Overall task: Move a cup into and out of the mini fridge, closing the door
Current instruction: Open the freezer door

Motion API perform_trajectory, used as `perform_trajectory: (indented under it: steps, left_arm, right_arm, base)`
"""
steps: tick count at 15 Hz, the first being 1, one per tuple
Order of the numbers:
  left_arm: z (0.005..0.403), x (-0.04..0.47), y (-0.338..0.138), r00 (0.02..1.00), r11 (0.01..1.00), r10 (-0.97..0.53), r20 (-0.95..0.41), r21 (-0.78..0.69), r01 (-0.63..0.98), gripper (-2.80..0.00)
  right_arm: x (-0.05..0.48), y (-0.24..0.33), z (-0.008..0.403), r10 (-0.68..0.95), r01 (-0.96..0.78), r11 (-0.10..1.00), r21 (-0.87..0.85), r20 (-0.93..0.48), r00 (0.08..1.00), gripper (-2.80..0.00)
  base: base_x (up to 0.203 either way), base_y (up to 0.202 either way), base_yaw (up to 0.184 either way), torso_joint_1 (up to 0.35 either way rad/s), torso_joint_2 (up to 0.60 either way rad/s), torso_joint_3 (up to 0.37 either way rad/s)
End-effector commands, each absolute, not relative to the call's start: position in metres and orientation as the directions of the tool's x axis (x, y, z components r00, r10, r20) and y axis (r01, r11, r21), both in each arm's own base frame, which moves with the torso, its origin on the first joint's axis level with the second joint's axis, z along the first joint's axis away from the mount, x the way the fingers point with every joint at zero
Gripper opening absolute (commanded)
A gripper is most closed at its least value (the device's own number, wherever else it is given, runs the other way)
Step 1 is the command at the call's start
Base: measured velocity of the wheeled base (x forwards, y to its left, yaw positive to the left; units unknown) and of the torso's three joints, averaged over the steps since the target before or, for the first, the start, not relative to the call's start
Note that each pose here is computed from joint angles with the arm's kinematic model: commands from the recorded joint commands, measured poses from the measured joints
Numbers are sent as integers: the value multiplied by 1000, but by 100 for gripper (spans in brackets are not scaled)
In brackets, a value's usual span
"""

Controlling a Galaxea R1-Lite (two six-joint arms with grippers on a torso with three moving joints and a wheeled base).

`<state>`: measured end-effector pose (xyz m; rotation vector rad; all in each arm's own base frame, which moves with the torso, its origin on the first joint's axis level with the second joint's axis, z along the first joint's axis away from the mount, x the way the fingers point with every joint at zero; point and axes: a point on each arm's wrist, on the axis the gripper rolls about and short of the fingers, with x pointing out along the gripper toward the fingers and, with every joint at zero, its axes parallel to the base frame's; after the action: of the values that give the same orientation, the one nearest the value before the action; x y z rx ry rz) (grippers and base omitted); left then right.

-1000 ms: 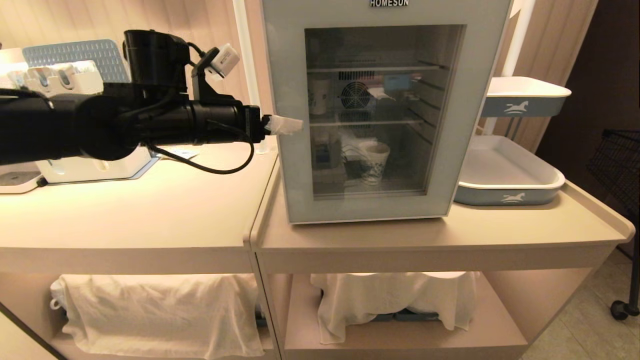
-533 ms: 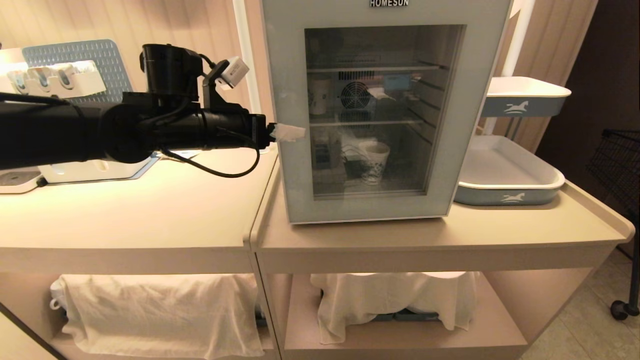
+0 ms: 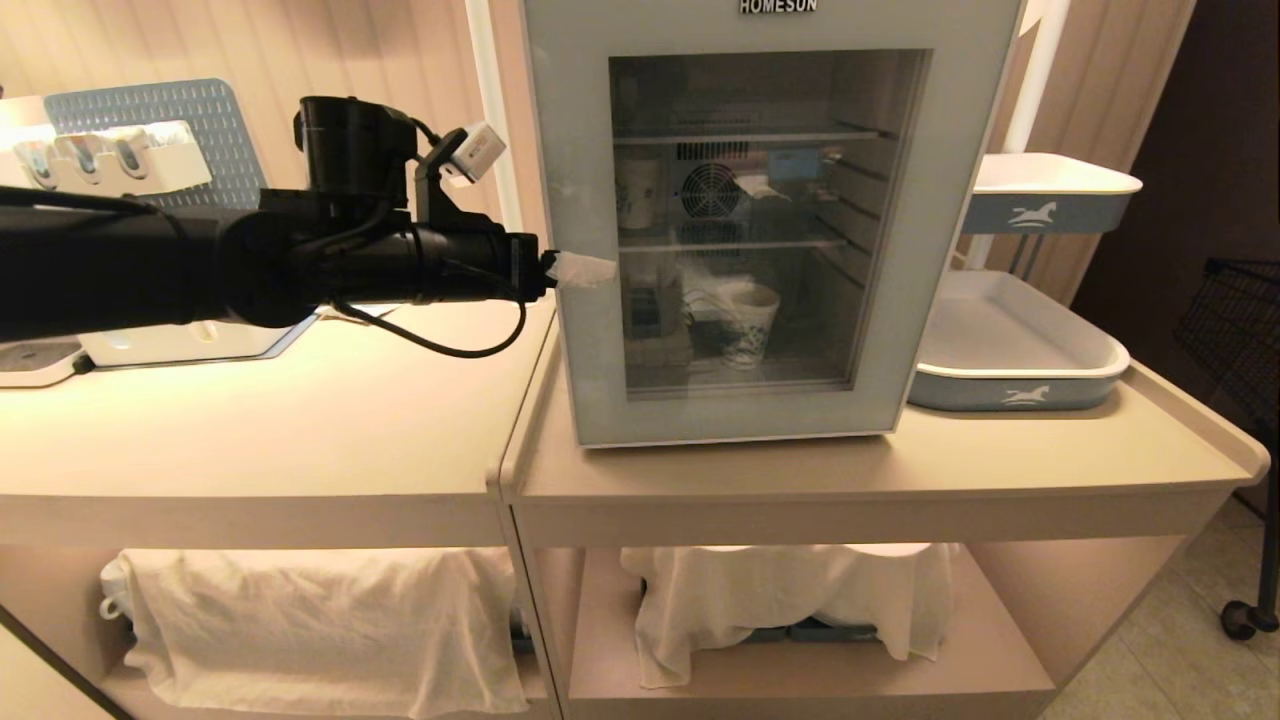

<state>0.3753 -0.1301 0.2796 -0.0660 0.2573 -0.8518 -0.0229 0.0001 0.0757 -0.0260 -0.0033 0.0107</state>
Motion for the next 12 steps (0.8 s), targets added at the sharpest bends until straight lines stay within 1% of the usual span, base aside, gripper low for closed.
perform_trajectory:
  steps: [1,12]
  left_arm:
    - [282,372,-130,627,655,-754,-194,-159,739,0]
    - [287,363,-135,615,642,-767,-184,-187,744,0]
  right_arm:
    - [-23,0,76,11,-11,1000,-28,3,1000,-280]
    - [-23,0,76,12,-12,1000,-26,3,1000,-280]
  base:
    - [0,0,0,0,0,0]
    - [0,0,0,0,0,0]
